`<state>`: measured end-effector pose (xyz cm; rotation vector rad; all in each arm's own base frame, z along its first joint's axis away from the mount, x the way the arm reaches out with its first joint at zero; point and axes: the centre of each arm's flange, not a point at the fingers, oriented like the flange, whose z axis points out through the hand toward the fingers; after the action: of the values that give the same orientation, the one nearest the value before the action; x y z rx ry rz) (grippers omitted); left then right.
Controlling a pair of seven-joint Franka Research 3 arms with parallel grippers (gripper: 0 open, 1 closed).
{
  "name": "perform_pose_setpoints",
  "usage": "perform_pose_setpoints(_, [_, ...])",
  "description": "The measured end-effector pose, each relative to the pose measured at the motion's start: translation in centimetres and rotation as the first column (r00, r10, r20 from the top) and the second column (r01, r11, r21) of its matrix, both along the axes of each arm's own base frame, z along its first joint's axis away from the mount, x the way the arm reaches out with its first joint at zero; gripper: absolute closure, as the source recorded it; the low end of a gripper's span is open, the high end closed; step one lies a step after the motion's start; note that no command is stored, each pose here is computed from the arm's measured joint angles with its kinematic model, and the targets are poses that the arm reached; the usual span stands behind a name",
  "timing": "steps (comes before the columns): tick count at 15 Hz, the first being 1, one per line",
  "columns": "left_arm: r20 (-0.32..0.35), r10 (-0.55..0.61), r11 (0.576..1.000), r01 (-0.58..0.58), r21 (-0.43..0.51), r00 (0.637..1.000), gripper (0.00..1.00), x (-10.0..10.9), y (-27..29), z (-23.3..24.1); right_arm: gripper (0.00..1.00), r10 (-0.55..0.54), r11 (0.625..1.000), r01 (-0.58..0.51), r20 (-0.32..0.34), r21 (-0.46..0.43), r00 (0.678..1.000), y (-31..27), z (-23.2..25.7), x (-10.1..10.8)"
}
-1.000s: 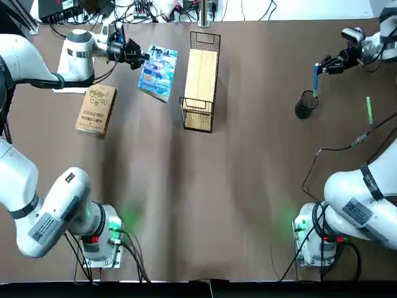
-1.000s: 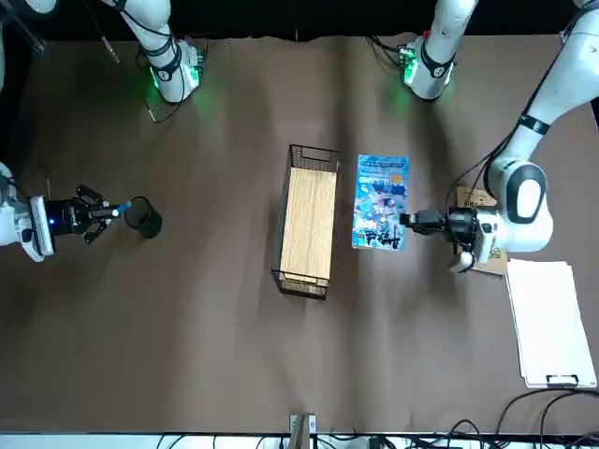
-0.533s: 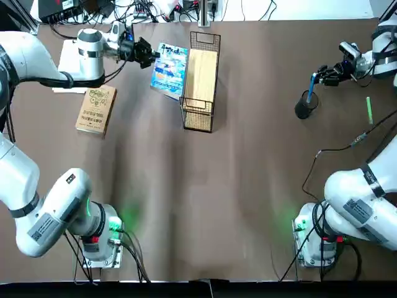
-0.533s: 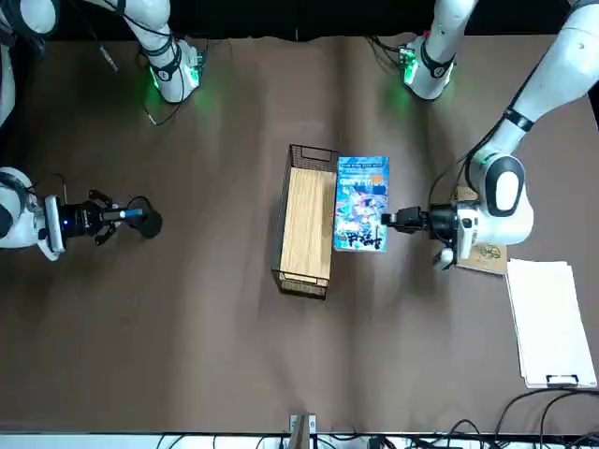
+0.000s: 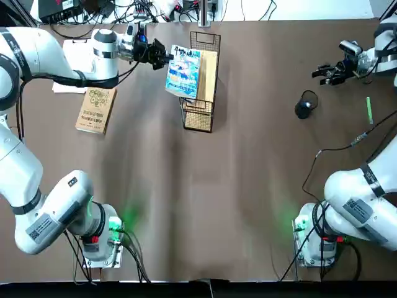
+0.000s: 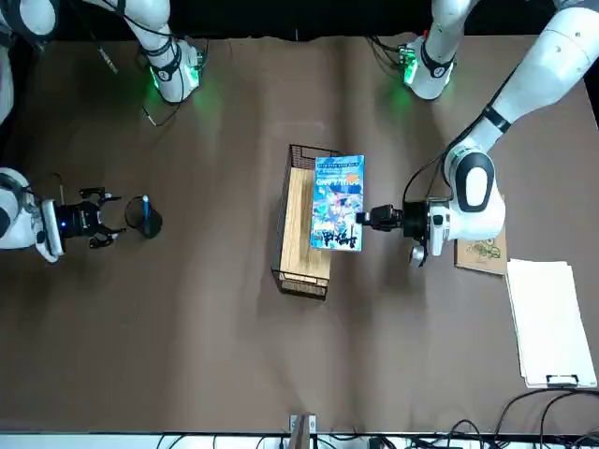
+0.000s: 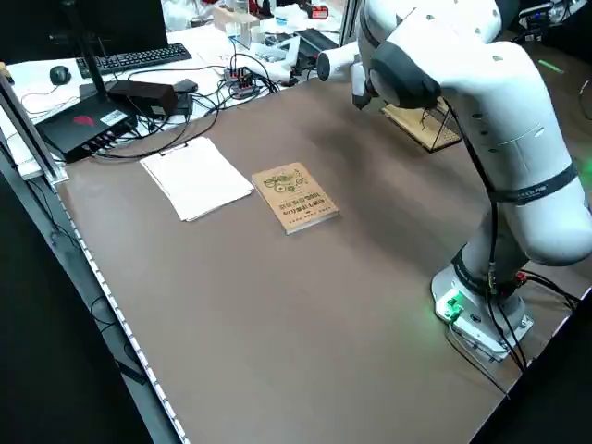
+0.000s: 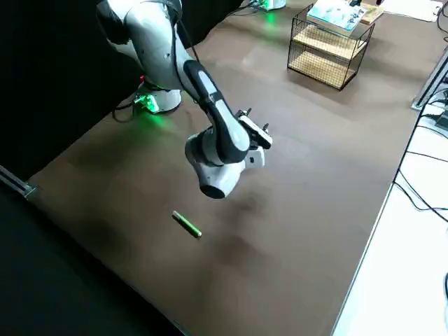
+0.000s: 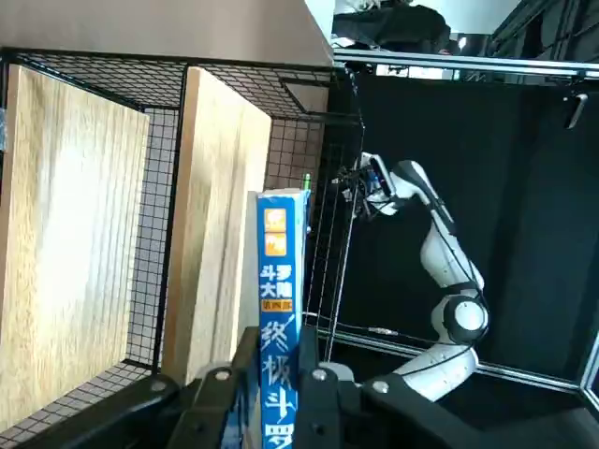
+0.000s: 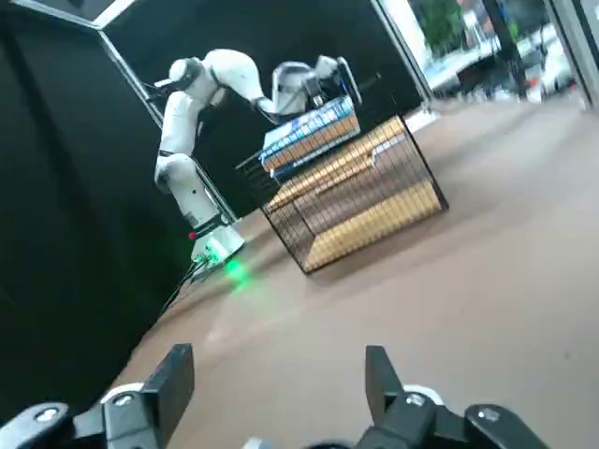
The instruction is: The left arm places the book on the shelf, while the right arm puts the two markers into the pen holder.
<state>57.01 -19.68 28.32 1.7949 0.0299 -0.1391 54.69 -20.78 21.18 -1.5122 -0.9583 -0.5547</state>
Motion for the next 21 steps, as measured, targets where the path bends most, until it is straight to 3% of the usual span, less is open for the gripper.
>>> perform_pose_setpoints(4, [-0.001, -0.001, 1.000, 0.001, -0.005, 1.000, 0.80, -0.1, -1.2, 0.2, 0.18, -0.030, 0.977, -0.007, -0.169, -0.214, 0.985, -2.1, 6.3, 1.9])
perform_pose_setpoints(7, [0.016, -0.010, 1.000, 0.010, -0.004, 1.000, 0.80, -0.3, -1.9, 0.1, 0.13, -0.066, 0.915, -0.044, -0.258, -0.401, 0.964, -4.3, 9.6, 2.4])
perform_pose_setpoints(8, [0.016, -0.010, 1.000, 0.010, -0.004, 1.000, 0.80, -0.3, -1.9, 0.1, 0.13, -0.066, 0.915, -0.044, -0.258, -0.401, 0.964, -4.3, 9.6, 2.4])
perform_pose_setpoints(9, [0.035, -0.018, 1.000, 0.018, -0.007, 0.999, 0.81, -0.4, -2.1, -0.1, 0.14, -0.109, 0.843, -0.073, -0.302, -0.532, 0.947, -6.6, 10.6, 2.2])
perform_pose_setpoints(10, [0.042, -0.023, 1.000, 0.024, -0.009, 0.999, 0.81, -0.5, -2.3, -0.2, 0.15, -0.136, 0.800, -0.083, -0.314, -0.595, 0.940, -7.7, 11.0, 2.1])
perform_pose_setpoints(11, [0.042, -0.023, 1.000, 0.024, -0.009, 0.999, 0.81, -0.5, -2.3, -0.2, 0.15, -0.136, 0.800, -0.083, -0.314, -0.595, 0.940, -7.7, 11.0, 2.1])
perform_pose_setpoints(12, [0.045, -0.029, 1.000, 0.030, -0.011, 0.999, 0.81, -0.6, -2.5, -0.3, 0.15, -0.176, 0.748, -0.083, -0.317, -0.658, 0.932, -8.9, 11.4, 2.1])
perform_pose_setpoints(13, [0.054, -0.039, 0.999, 0.040, -0.014, 0.998, 0.81, -0.8, -3.0, -0.5, 0.17, -0.285, 0.623, -0.063, -0.301, -0.780, 0.910, -11.1, 11.8, 2.5])
perform_pose_setpoints(15, [0.063, -0.042, 0.999, 0.042, -0.012, 0.997, 0.81, -0.8, -3.0, -0.9, 0.17, -0.376, 0.493, -0.044, -0.259, -0.869, 0.890, -12.9, 11.7, 2.8])
perform_pose_setpoints(17, [0.075, -0.043, 0.999, 0.045, -0.016, 0.996, 0.81, -0.8, -2.9, -1.3, 0.18, -0.487, 0.370, -0.007, -0.200, -0.929, 0.850, -15.0, 11.6, 2.9])
perform_pose_setpoints(19, [0.085, -0.048, 0.999, 0.050, -0.022, 0.995, 0.81, -0.9, -3.1, -1.9, 0.17, -0.614, 0.240, 0.041, -0.119, -0.970, 0.780, -17.8, 11.3, 2.7])
perform_pose_setpoints(21, [0.086, -0.053, 0.998, 0.054, -0.019, 0.995, 0.81, -0.8, -3.4, -2.6, 0.18, -0.657, 0.152, 0.053, -0.061, -0.987, 0.751, -20.0, 10.6, 2.0])
